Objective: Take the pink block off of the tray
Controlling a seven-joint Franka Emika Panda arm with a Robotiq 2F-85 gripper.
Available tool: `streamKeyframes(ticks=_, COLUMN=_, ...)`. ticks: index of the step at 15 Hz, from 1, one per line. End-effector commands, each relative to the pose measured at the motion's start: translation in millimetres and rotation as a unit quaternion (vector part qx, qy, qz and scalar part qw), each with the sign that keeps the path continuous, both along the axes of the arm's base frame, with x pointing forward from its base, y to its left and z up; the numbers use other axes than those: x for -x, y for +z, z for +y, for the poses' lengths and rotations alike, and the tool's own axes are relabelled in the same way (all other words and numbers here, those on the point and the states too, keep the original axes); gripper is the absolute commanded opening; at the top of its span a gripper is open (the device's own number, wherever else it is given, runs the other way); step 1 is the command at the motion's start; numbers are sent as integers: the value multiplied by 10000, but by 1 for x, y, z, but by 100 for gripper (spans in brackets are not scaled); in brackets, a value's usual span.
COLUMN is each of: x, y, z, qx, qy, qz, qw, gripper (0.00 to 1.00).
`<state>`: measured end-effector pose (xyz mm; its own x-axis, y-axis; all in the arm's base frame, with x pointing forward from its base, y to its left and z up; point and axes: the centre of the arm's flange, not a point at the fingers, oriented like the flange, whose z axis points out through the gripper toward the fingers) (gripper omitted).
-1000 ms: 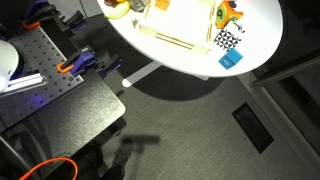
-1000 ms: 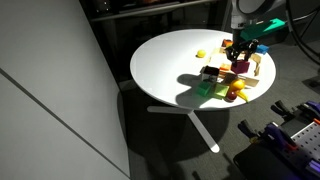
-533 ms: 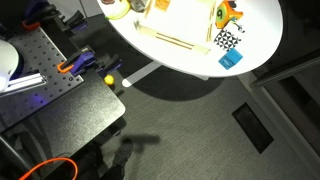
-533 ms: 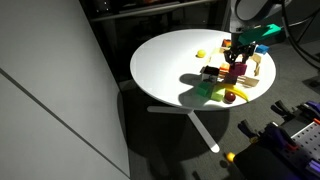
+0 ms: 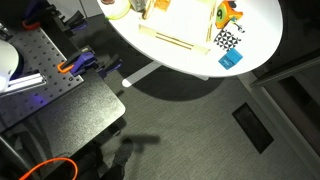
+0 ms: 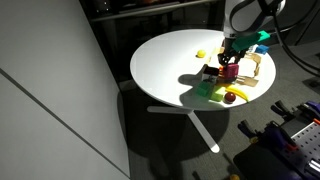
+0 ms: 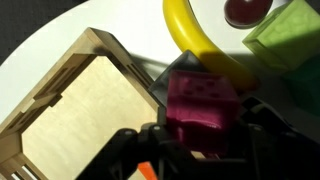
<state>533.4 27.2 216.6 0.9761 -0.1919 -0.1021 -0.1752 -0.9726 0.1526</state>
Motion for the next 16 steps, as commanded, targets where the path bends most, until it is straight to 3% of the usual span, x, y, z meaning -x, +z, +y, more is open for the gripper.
streamKeyframes(ticks=1, x=-11, y=-9, z=3, qx=70, qy=122, qz=-107, qw=9998, gripper=85)
streamKeyframes(ticks=3, x=-11, y=-8, z=2, qx=21, qy=112, qz=-87, qw=9999, gripper=99)
streamKeyframes(ticks=4, x=-11, y=-6, z=2, qx=8, qy=108, qz=-100, qw=9999, gripper=100)
streamKeyframes(ticks=11, x=-17, y=34, z=1, qx=-96, qy=72, qz=-420, qw=9990, gripper=100)
streamKeyframes(ticks=16, x=-9, y=66, z=1, qx=-126, qy=101, qz=-251, qw=9996, gripper=100)
